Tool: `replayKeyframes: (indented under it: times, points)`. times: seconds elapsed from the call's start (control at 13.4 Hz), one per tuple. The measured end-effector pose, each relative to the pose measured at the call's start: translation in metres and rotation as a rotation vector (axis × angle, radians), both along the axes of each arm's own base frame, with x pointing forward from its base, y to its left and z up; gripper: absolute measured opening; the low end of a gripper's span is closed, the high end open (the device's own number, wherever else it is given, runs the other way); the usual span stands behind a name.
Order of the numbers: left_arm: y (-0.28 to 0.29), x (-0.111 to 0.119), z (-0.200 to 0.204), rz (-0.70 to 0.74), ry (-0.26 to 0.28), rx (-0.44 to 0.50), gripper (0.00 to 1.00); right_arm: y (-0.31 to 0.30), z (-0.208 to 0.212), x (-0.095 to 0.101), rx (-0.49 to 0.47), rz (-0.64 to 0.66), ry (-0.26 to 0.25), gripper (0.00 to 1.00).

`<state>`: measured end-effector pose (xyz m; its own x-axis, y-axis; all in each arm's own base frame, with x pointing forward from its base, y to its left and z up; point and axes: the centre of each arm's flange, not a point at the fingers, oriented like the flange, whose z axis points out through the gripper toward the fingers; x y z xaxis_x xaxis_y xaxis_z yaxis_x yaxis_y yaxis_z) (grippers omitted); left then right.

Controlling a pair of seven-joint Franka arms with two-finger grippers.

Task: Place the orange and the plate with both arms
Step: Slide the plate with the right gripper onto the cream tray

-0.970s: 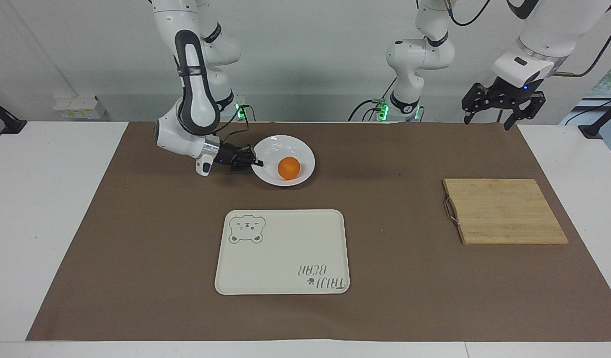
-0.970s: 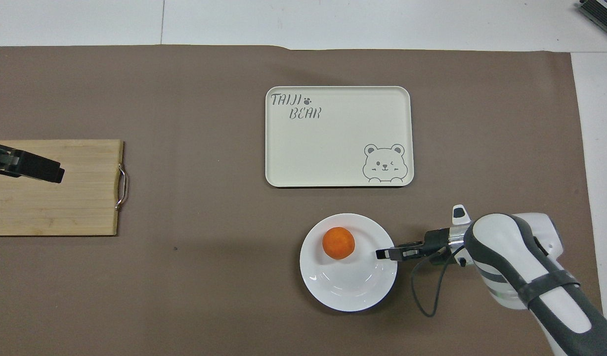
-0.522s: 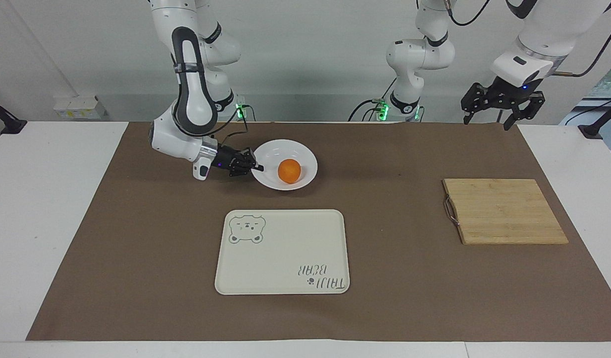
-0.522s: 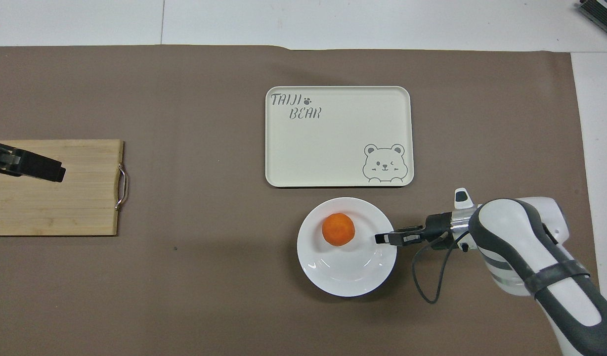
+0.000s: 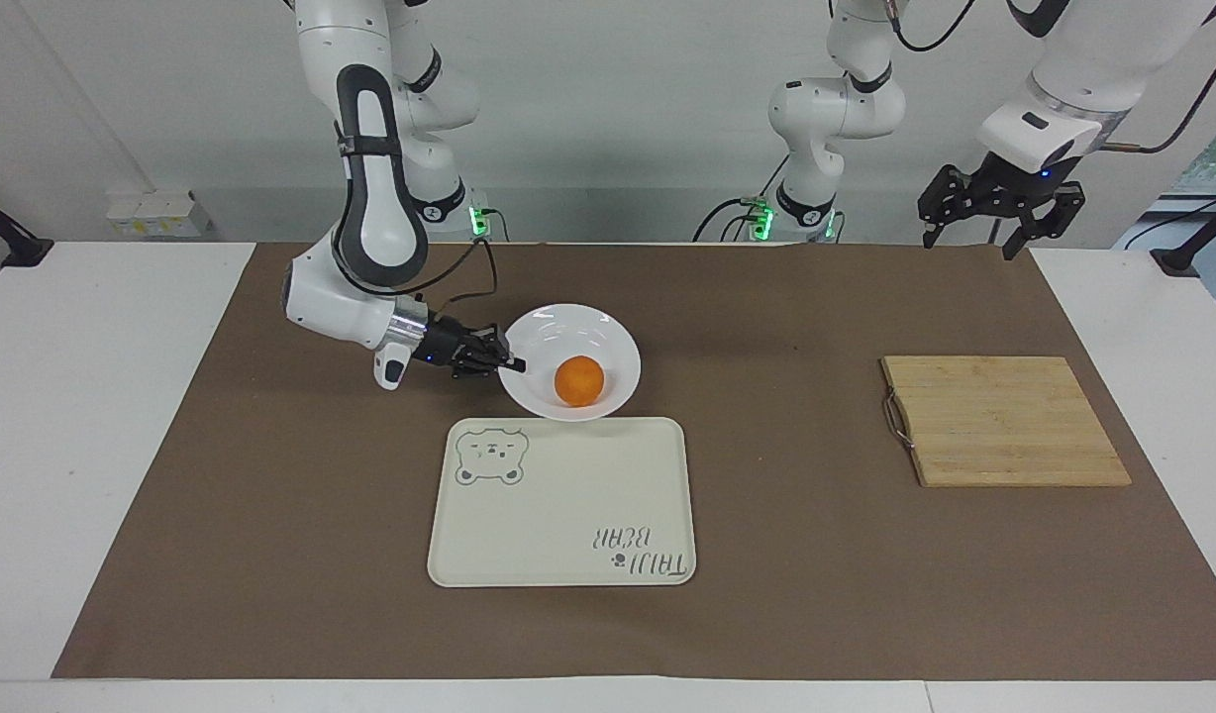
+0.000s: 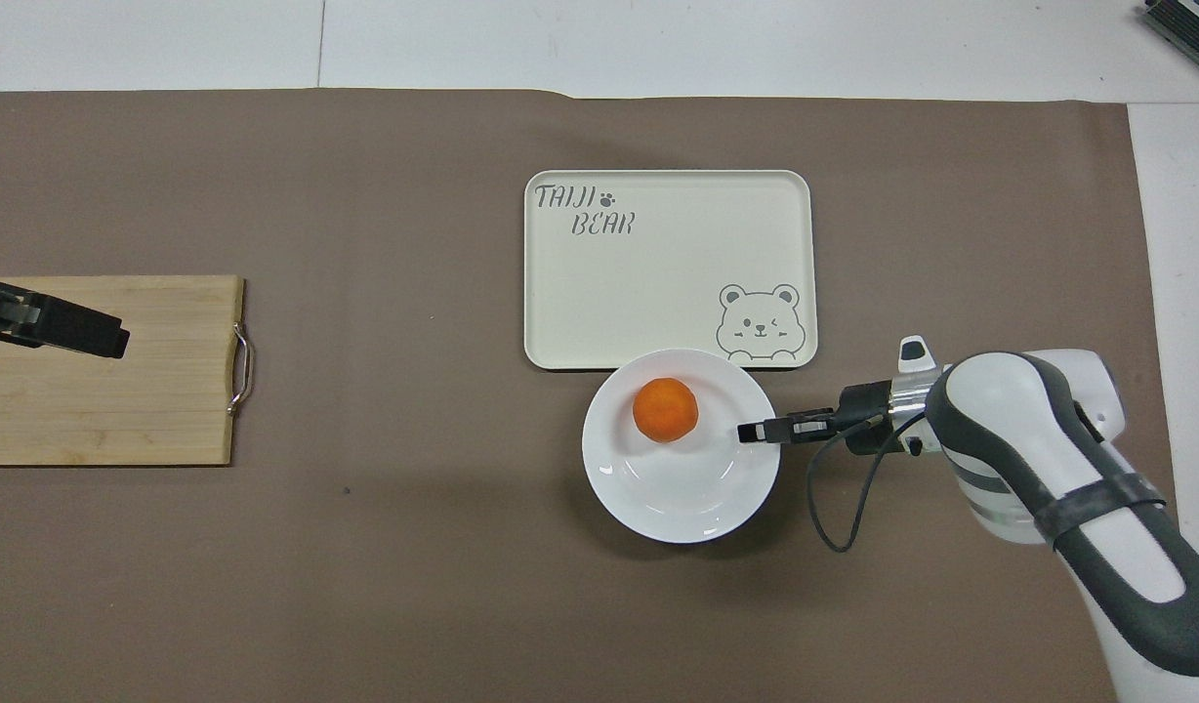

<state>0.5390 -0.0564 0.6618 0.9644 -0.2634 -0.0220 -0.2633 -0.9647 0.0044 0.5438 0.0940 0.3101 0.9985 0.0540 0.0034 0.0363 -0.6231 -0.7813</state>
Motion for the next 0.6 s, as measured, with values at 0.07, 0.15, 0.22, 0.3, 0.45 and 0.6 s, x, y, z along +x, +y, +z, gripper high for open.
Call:
replayKeyframes:
  times: [0.07, 0.15, 0.22, 0.3, 0.45, 0.6]
  points:
    - [0.001, 0.0, 0.0, 0.001, 0.0, 0.0, 1.0, 0.002, 0.005, 0.011, -0.001, -0.01, -0.004, 0.05]
    - [0.002, 0.0, 0.0, 0.003, 0.0, 0.0, 1.0, 0.004, 0.01, 0.022, -0.002, -0.021, -0.007, 0.05]
    - [0.002, 0.0, 0.0, 0.004, 0.0, 0.0, 1.0, 0.006, 0.015, 0.034, -0.002, -0.032, -0.012, 0.05]
    - [0.003, 0.0, 0.0, 0.006, 0.0, 0.0, 1.0, 0.008, 0.019, 0.047, -0.003, -0.042, -0.018, 0.05]
    - [0.004, 0.0, 0.0, 0.007, 0.0, 0.0, 1.0, 0.011, 0.019, 0.072, -0.008, -0.059, -0.024, 0.05]
    - [0.004, 0.0, 0.0, 0.007, 0.0, 0.0, 1.0, 0.014, 0.009, 0.092, -0.02, -0.081, -0.017, 0.05]
